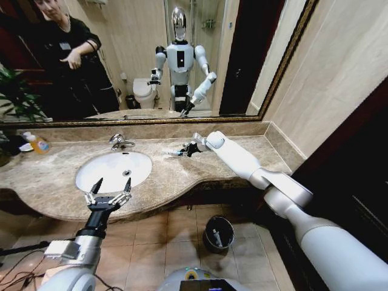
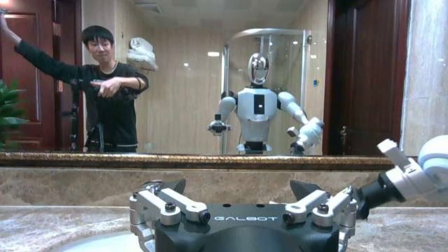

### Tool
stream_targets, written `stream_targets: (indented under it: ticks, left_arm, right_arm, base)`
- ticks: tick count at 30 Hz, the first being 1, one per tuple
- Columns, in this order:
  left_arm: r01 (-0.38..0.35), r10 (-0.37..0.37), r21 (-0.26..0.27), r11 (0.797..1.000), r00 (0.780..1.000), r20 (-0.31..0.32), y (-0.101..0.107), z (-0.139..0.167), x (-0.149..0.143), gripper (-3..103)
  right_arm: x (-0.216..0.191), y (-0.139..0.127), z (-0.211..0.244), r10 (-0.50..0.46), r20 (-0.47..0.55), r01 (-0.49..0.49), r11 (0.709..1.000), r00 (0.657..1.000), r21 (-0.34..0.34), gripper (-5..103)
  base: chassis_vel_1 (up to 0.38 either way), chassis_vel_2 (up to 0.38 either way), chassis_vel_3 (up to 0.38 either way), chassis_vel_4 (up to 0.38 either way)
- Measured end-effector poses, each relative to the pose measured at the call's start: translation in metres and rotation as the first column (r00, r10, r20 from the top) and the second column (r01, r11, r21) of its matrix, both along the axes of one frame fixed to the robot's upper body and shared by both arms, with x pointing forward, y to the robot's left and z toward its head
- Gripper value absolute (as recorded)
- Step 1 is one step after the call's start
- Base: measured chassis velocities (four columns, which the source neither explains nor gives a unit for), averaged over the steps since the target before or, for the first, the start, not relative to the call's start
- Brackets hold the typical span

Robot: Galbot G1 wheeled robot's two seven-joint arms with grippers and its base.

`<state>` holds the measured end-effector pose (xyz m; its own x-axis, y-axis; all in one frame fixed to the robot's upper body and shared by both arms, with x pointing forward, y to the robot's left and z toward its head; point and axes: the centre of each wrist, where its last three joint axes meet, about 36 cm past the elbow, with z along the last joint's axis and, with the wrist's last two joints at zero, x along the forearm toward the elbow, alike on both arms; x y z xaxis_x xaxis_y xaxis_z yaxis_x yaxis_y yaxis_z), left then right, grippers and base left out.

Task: Pick up the trash from the sink and place it in the trash bin.

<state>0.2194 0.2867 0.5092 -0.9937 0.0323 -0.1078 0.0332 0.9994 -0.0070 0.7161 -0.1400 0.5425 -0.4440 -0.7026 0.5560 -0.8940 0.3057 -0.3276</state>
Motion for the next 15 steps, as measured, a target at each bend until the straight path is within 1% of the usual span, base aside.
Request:
stream_targets:
  ticks: [1,2,4,5,6,8,9,10,11,12,13,14,15]
  left_arm:
    - [0.000,0.000,0.000,1.000,1.000,0.000,0.000,0.000,0.000,100]
    - [0.000,0.000,0.000,1.000,1.000,0.000,0.000,0.000,0.000,100]
    - [0.000,0.000,0.000,1.000,1.000,0.000,0.000,0.000,0.000,100]
    - [0.000,0.000,0.000,1.000,1.000,0.000,0.000,0.000,0.000,100]
    - [0.000,0.000,0.000,1.000,1.000,0.000,0.000,0.000,0.000,100]
    - [0.000,0.000,0.000,1.000,1.000,0.000,0.000,0.000,0.000,100]
    - [0.000,0.000,0.000,1.000,1.000,0.000,0.000,0.000,0.000,100]
    - [0.000,0.000,0.000,1.000,1.000,0.000,0.000,0.000,0.000,100]
    - [0.000,0.000,0.000,1.000,1.000,0.000,0.000,0.000,0.000,100]
    - [0.000,0.000,0.000,1.000,1.000,0.000,0.000,0.000,0.000,100]
    - [0.000,0.000,0.000,1.000,1.000,0.000,0.000,0.000,0.000,100]
    - [0.000,0.000,0.000,1.000,1.000,0.000,0.000,0.000,0.000,100]
    - [0.000,0.000,0.000,1.000,1.000,0.000,0.000,0.000,0.000,100]
  right_arm:
    - [-0.006,-0.001,0.001,-0.011,-0.001,0.011,1.000,1.000,0.029,17]
    - [-0.006,-0.001,0.001,-0.011,-0.001,0.011,1.000,1.000,0.029,17]
    - [-0.028,-0.002,0.002,-0.055,0.014,0.053,0.991,0.998,0.125,16]
    - [-0.028,-0.002,0.002,-0.055,0.014,0.053,0.991,0.998,0.125,16]
    - [-0.036,-0.002,0.003,-0.083,0.024,0.077,0.983,0.996,0.166,16]
    - [-0.058,-0.005,0.008,-0.169,0.019,0.156,0.946,0.986,0.283,15]
    - [-0.058,-0.005,0.008,-0.169,0.019,0.156,0.946,0.986,0.283,15]
    - [-0.067,-0.007,0.012,-0.216,0.006,0.202,0.921,0.976,0.334,15]
    - [-0.073,-0.009,0.015,-0.245,-0.002,0.228,0.901,0.970,0.368,15]
    - [-0.073,-0.009,0.015,-0.245,-0.002,0.228,0.901,0.970,0.368,15]
    - [-0.077,-0.011,0.018,-0.269,-0.009,0.250,0.883,0.963,0.397,15]
    - [-0.088,-0.022,0.024,-0.327,-0.022,0.301,0.838,0.945,0.456,15]
    - [-0.091,-0.028,0.025,-0.350,-0.026,0.320,0.822,0.936,0.471,15]
  base:
    - [0.000,0.000,0.000,0.000]
    - [0.000,0.000,0.000,0.000]
    - [0.000,0.000,0.000,0.000]
    - [0.000,0.000,0.000,0.000]
    - [0.000,0.000,0.000,0.000]
    - [0.000,0.000,0.000,0.000]
    - [0.000,0.000,0.000,0.000]
    - [0.000,0.000,0.000,0.000]
    - [0.000,0.000,0.000,0.000]
    - [0.000,0.000,0.000,0.000]
    - [0.000,0.000,0.000,0.000]
    - [0.000,0.000,0.000,0.000]
    - [0.000,0.000,0.000,0.000]
